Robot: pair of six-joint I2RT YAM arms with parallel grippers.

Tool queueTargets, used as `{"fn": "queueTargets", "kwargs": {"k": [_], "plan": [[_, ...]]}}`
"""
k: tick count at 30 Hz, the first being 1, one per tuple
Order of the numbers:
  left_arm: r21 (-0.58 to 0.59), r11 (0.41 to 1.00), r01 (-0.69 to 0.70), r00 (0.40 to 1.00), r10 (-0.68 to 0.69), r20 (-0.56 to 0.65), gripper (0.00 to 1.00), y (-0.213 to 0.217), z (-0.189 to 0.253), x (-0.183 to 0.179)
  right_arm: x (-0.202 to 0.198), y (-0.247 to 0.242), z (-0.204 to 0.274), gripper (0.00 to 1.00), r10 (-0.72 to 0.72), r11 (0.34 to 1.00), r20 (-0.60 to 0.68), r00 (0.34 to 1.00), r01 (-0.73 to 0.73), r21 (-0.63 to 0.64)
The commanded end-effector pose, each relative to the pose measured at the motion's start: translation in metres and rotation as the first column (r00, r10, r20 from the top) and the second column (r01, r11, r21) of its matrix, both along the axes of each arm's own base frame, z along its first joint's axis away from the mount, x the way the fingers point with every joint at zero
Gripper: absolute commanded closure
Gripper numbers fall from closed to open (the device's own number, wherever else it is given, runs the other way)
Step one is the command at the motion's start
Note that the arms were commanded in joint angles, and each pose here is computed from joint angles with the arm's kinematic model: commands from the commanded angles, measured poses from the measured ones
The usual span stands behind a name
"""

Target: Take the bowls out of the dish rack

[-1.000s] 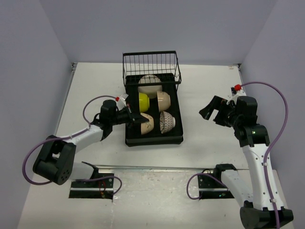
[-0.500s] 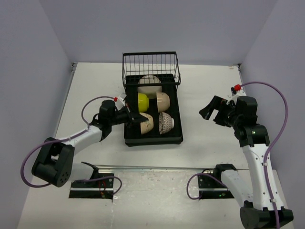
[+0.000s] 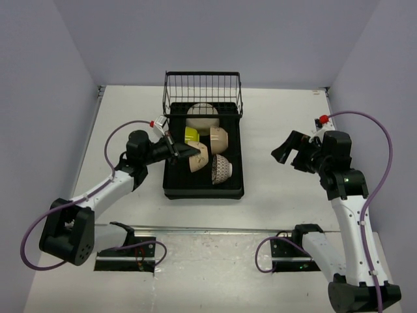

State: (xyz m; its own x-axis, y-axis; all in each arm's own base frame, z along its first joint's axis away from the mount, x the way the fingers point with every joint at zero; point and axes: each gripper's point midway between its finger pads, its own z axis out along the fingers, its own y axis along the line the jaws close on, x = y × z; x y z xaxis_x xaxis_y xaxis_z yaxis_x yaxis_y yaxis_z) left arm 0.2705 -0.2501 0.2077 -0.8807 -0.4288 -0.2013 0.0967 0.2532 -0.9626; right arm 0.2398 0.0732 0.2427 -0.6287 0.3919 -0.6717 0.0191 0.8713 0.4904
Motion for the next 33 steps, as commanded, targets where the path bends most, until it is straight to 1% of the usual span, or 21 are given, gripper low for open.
{"fn": "queueTargets", "kwargs": {"k": [1, 6, 7, 9, 10, 12, 14, 17, 18, 19, 21, 23, 24, 25, 26, 27, 29, 30, 31, 32, 33], "plan": [[-0.112, 0.992, 0.051, 0.978, -0.026, 0.209, 1.00, -0.003, 0.063, 0.000, 0.005, 0.003, 0.005, 0.01, 0.020, 1.000, 0.034, 0.999, -0.020, 0.000], [-0.135, 0.990, 0.046, 0.978, -0.018, 0.206, 1.00, -0.002, 0.063, -0.002, 0.004, 0.002, 0.002, 0.01, 0.022, 1.000, 0.027, 0.999, -0.022, -0.002], [-0.125, 0.991, 0.041, 0.982, -0.017, 0.188, 1.00, -0.001, 0.061, -0.004, 0.004, 0.003, 0.001, 0.01, 0.024, 1.000, 0.026, 0.999, -0.024, -0.003], [-0.107, 0.994, 0.027, 0.977, -0.003, 0.215, 1.00, 0.003, 0.067, -0.004, 0.004, 0.003, 0.000, 0.01, 0.023, 1.000, 0.026, 0.999, -0.023, -0.005], [-0.093, 0.995, 0.019, 0.980, 0.000, 0.201, 1.00, 0.005, 0.063, -0.005, 0.004, 0.003, 0.000, 0.01, 0.025, 1.000, 0.025, 0.999, -0.025, -0.005], [-0.100, 0.995, 0.001, 0.975, 0.021, 0.222, 1.00, 0.013, 0.070, -0.008, 0.005, 0.003, 0.002, 0.01, 0.026, 1.000, 0.029, 0.999, -0.026, -0.004], [-0.070, 0.997, -0.032, 0.978, 0.046, 0.204, 1.00, 0.024, 0.068, -0.006, 0.005, 0.004, 0.002, 0.01, 0.028, 1.000, 0.026, 0.999, -0.028, -0.001], [0.001, 0.997, -0.077, 0.973, 0.075, 0.220, 1.00, 0.041, 0.073, -0.006, 0.006, 0.005, 0.002, 0.01, 0.031, 1.000, 0.025, 0.999, -0.031, 0.002], [0.009, 0.996, -0.093, 0.964, 0.088, 0.251, 1.00, 0.046, 0.086, -0.008, 0.006, 0.005, 0.003, 0.01, 0.033, 0.999, 0.027, 0.999, -0.034, 0.003], [0.049, 0.991, -0.124, 0.969, 0.111, 0.222, 1.00, 0.056, 0.077, -0.007, 0.006, 0.005, 0.003, 0.01, 0.034, 0.999, 0.027, 0.999, -0.034, 0.003], [0.092, 0.983, -0.157, 0.971, 0.137, 0.194, 1.00, 0.068, 0.072, -0.012, 0.006, 0.007, 0.003, 0.01, 0.039, 0.999, 0.025, 0.999, -0.039, 0.005], [0.127, 0.970, -0.207, 0.965, 0.181, 0.191, 1.00, 0.081, 0.071, -0.010, 0.005, 0.008, 0.004, 0.01, 0.042, 0.999, 0.026, 0.999, -0.042, 0.008], [0.202, 0.948, -0.244, 0.964, 0.215, 0.156, 1.00, 0.090, 0.056, -0.009, 0.005, 0.009, 0.004, 0.01, 0.049, 0.999, 0.026, 0.998, -0.049, 0.010], [0.228, 0.932, -0.281, 0.953, 0.242, 0.183, 1.00, 0.097, 0.066, -0.004, 0.005, 0.009, 0.003, 0.01, 0.051, 0.999, 0.023, 0.998, -0.051, 0.010], [0.269, 0.914, -0.306, 0.948, 0.264, 0.180, 1.00, 0.104, 0.064, 0.000, 0.005, 0.010, 0.004, 0.01, 0.054, 0.998, 0.024, 0.998, -0.054, 0.012], [0.354, 0.862, -0.364, 0.930, 0.316, 0.187, 1.00, 0.120, 0.064, 0.003, 0.005, 0.011, 0.004, 0.01, 0.057, 0.998, 0.023, 0.998, -0.057, 0.013], [0.464, 0.787, -0.407, 0.912, 0.379, 0.158, 1.00, 0.140, 0.053, 0.012, 0.004, 0.012, 0.004, 0.01, 0.059, 0.998, 0.021, 0.998, -0.059, 0.015], [0.568, 0.700, -0.433, 0.890, 0.432, 0.145, 1.00, 0.161, 0.039, 0.011, 0.003, 0.012, 0.004, 0.01, 0.060, 0.998, 0.021, 0.998, -0.060, 0.019], [0.595, 0.651, -0.471, 0.869, 0.459, 0.186, 1.00, 0.172, 0.054, 0.017, 0.003, 0.013, 0.004, 0.01, 0.063, 0.998, 0.021, 0.998, -0.063, 0.021], [0.638, 0.604, -0.477, 0.858, 0.478, 0.189, 1.00, 0.182, 0.051, 0.022, 0.002, 0.014, 0.005, 0.01, 0.065, 0.998, 0.020, 0.998, -0.065, 0.024], [0.691, 0.517, -0.506, 0.830, 0.511, 0.225, 1.00, 0.201, 0.052, 0.025, 0.002, 0.014, 0.005, 0.01, 0.065, 0.997, 0.020, 0.998, -0.066, 0.026]]}}
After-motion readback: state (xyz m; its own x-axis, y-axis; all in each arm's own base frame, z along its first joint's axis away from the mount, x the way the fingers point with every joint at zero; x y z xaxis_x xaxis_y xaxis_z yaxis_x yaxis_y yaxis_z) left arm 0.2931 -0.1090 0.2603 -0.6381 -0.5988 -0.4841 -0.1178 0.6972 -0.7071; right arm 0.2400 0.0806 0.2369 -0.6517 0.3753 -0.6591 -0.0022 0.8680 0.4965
